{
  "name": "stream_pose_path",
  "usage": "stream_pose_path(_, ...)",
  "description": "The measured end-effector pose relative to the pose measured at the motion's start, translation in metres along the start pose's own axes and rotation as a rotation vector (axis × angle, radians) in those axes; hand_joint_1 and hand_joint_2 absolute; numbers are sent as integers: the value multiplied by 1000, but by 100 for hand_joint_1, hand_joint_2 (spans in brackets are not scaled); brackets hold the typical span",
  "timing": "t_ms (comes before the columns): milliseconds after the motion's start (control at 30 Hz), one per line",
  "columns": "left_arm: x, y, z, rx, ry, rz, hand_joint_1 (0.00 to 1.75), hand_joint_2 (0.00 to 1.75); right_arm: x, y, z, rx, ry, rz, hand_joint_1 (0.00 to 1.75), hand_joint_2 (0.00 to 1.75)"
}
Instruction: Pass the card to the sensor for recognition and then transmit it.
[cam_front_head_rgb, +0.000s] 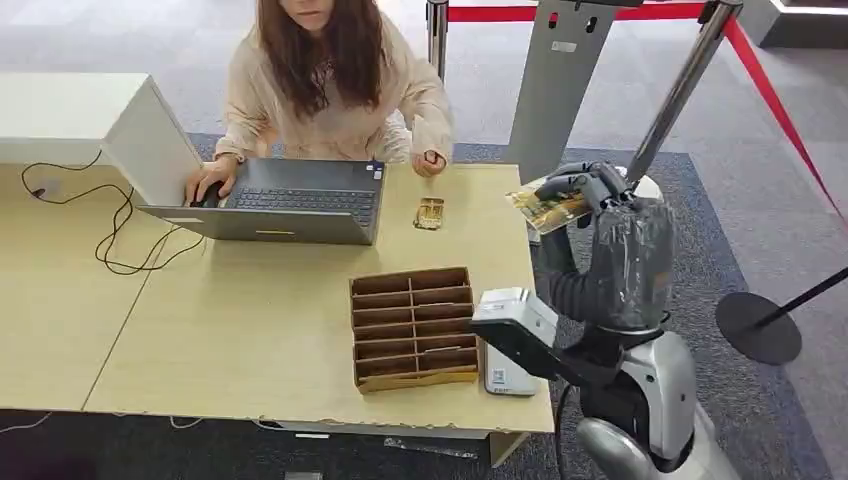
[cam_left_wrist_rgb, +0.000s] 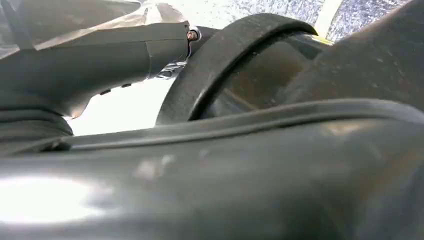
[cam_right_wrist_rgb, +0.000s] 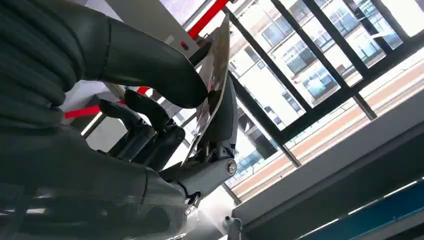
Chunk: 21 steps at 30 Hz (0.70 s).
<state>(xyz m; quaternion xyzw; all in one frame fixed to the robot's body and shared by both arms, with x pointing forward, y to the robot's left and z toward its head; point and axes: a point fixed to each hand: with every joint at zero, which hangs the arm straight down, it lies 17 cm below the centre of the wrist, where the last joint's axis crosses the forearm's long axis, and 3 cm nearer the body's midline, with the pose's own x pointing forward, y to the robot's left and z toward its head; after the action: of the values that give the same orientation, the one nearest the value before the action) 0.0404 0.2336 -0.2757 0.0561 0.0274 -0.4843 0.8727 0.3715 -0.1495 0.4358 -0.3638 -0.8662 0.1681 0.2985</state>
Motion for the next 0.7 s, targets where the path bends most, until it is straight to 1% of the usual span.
stream_pose_path(167,1,1,0,7,-9,-21,0,0,-4,20,-18,32,15,15,175,175)
stream_pose_path(367,3,2,0,13,-19,-37,0,0,-22,64,-33,125,109,-81,175,175)
stream_pose_path(500,4,2,0,15,-24,-45,0,0,-34,93,-36,177,162,-108,175,175)
stream_pose_path(700,4,2,0,19,-24,-55,0,0,-40,132,-31,239,196,-100,175,175)
